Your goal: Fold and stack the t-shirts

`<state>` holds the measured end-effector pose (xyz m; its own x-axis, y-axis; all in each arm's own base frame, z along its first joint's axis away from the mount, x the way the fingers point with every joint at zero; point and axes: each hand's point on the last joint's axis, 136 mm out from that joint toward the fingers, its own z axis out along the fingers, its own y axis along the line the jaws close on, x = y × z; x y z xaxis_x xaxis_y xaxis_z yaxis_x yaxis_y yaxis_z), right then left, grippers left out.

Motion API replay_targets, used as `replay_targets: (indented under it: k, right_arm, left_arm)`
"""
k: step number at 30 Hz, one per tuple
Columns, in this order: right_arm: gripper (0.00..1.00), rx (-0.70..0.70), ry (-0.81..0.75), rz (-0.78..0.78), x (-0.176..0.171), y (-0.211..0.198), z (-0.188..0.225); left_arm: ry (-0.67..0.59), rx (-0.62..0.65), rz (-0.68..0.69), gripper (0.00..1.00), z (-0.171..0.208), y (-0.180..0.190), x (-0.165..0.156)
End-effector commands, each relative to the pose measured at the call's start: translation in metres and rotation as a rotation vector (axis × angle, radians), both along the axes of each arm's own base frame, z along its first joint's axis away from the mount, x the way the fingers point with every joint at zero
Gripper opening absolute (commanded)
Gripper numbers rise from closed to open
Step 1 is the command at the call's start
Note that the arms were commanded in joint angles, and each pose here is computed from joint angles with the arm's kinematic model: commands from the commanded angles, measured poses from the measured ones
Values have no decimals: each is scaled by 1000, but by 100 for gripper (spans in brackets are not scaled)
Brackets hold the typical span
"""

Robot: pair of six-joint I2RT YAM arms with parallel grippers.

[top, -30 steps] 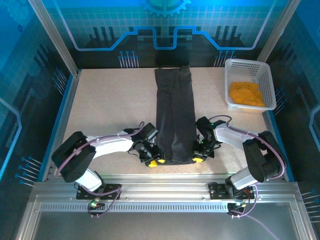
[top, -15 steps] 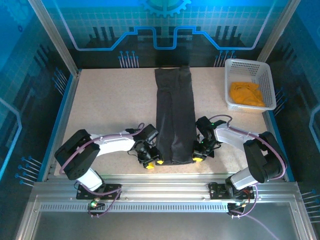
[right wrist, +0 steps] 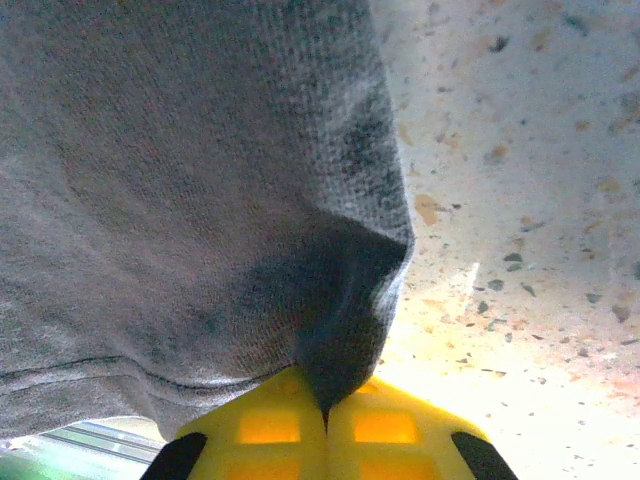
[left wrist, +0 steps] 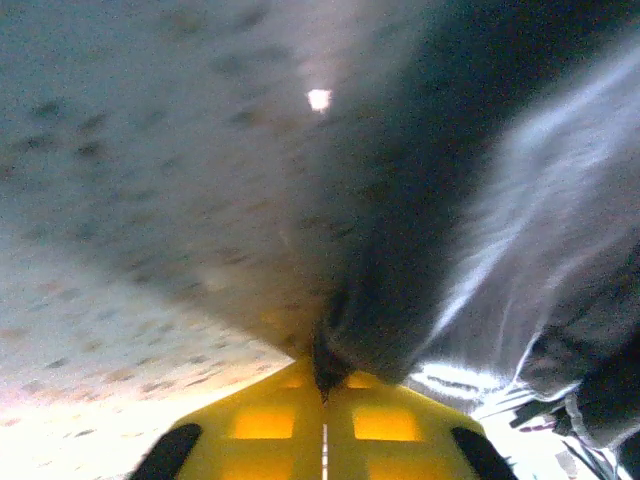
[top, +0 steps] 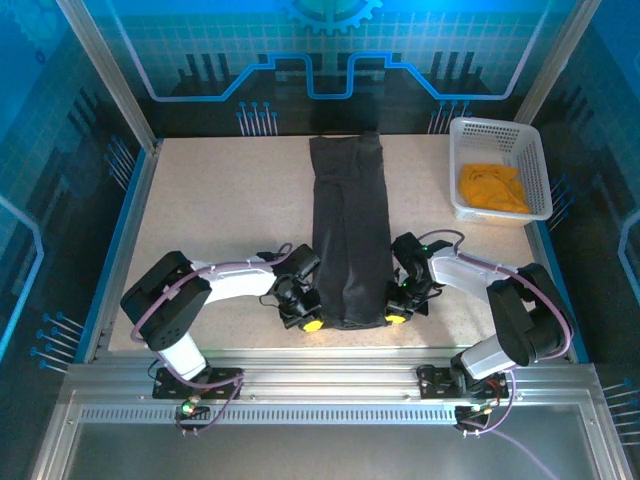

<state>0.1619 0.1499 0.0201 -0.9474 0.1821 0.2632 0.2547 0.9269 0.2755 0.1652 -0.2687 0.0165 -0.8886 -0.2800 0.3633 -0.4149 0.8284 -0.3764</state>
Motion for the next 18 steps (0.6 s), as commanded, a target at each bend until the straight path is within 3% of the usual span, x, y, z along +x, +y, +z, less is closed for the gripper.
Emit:
replay_targets:
  k: [1,11,18]
  right_arm:
    - [0,11,-8,2,-2,3,11]
    - [0,28,18,9,-21,0,21]
    - [0,55,-46,-39,-4,3,54]
  left_arm:
    - [-106,-30,7,0,5,-12,21]
    - [-15,-100,-73,0,24,-13,-25]
    - [-161,-92,-24,0,65,-6,-3]
